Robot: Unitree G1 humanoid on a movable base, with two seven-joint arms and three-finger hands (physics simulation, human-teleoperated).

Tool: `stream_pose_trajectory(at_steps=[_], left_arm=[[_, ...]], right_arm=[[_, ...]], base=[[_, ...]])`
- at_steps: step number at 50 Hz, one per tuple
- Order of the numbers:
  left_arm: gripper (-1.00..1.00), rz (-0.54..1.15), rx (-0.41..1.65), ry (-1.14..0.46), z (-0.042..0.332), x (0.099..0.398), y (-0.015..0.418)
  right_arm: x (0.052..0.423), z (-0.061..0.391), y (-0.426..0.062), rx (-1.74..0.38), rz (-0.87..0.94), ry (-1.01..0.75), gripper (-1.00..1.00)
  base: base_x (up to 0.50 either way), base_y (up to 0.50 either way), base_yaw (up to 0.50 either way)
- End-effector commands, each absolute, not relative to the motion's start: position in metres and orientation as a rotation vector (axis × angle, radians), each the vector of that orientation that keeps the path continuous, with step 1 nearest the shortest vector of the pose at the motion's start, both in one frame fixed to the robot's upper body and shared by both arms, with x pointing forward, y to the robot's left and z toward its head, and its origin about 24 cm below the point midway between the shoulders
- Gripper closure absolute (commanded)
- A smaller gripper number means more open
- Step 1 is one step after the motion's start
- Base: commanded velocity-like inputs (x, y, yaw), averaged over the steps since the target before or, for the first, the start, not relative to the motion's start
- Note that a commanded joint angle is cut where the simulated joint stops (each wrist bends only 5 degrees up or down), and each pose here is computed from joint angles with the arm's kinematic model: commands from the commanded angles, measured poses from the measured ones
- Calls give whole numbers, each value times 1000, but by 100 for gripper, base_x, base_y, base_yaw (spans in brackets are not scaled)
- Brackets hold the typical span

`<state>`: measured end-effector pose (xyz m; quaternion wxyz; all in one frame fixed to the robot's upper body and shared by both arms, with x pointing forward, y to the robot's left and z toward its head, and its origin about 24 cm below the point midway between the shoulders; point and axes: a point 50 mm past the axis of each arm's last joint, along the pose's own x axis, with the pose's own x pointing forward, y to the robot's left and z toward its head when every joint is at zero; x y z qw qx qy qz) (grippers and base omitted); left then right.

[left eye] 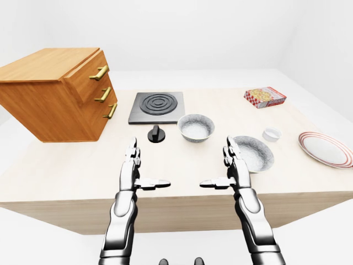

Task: Pick the akita bowl from table center and place it on the plate.

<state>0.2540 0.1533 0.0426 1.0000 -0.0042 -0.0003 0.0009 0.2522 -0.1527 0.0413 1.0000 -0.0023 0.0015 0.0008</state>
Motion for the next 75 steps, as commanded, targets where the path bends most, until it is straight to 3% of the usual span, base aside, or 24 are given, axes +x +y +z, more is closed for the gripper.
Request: stream_pose_trajectory(at_steps=[1,8,12,22,30,44,66,75], left_arm=[[-100,10,-32,-6,47,256,161],[-100,13,-21,5,45,262,161],[-100,1,30,26,50,284,164],[-100,18,34,-95,96,322,175],[-100,23,31,-138,107,322,174],[-100,29,20,-203,122,319,174],[-100,33,15,-199,121,320,176],[-100,33,14,-195,119,319,175]], right_arm=[[247,37,-152,-38,22,35,-100],[259,38,-146,-56,25,48,-100],[283,66,-147,-76,28,-36,-100],[328,119,-145,-77,44,-183,-100],[325,119,-147,-58,43,-186,-100],[320,127,-153,-55,37,-227,-100],[318,123,-156,-56,37,-217,-100],[317,126,-152,-41,76,-230,-100]], base=[[0,0,0],[0,0,0],[0,0,0],[0,0,0],[0,0,0],[0,-49,0],[0,-50,0],[40,-36,0]])
